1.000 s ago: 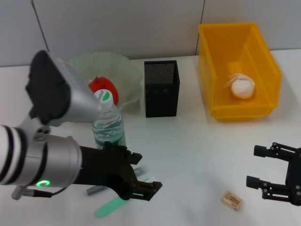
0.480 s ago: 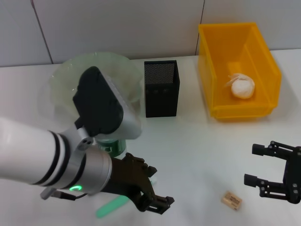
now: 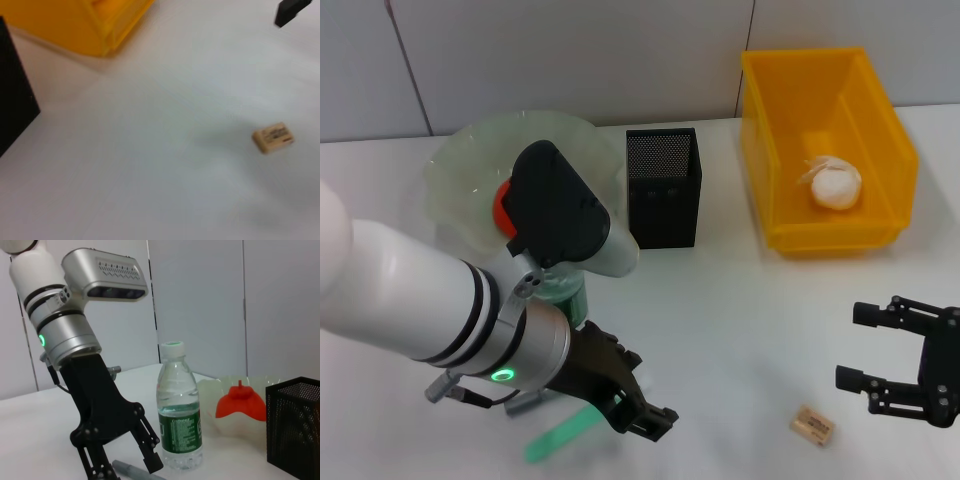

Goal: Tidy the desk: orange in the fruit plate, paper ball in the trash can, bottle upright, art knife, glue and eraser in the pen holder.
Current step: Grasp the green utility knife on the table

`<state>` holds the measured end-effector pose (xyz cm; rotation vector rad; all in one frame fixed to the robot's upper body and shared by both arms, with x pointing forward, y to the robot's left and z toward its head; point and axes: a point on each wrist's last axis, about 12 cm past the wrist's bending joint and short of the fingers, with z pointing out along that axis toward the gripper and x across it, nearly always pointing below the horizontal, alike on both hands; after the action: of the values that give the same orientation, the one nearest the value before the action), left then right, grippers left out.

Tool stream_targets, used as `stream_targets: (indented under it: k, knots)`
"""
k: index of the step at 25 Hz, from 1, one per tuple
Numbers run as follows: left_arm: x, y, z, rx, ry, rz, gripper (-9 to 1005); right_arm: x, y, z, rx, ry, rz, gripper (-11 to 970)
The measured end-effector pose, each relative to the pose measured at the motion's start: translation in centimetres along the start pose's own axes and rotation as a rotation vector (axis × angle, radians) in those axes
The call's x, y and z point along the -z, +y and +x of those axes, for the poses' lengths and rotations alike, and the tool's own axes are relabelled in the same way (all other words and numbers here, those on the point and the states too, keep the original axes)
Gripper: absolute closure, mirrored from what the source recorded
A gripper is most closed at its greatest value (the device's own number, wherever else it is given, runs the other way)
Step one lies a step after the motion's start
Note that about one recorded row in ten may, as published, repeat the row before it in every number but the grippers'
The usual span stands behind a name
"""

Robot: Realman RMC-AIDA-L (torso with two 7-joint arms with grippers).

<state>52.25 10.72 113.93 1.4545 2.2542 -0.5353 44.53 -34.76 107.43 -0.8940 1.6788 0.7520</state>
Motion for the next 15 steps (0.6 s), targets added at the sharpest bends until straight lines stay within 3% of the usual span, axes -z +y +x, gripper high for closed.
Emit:
stream_targets:
  k: [5,15]
  knots:
    - [-0.8,0.8,0.5,0.023,0.043,-0.019,245,-0.3,0.1,0.1,0.001,0.016,-0.026,182]
    - [-1.1,0.9,0.6,0.021,0.069,-0.028,258,-0.6,0.2,0.0,0.006,0.028,-0.049,183]
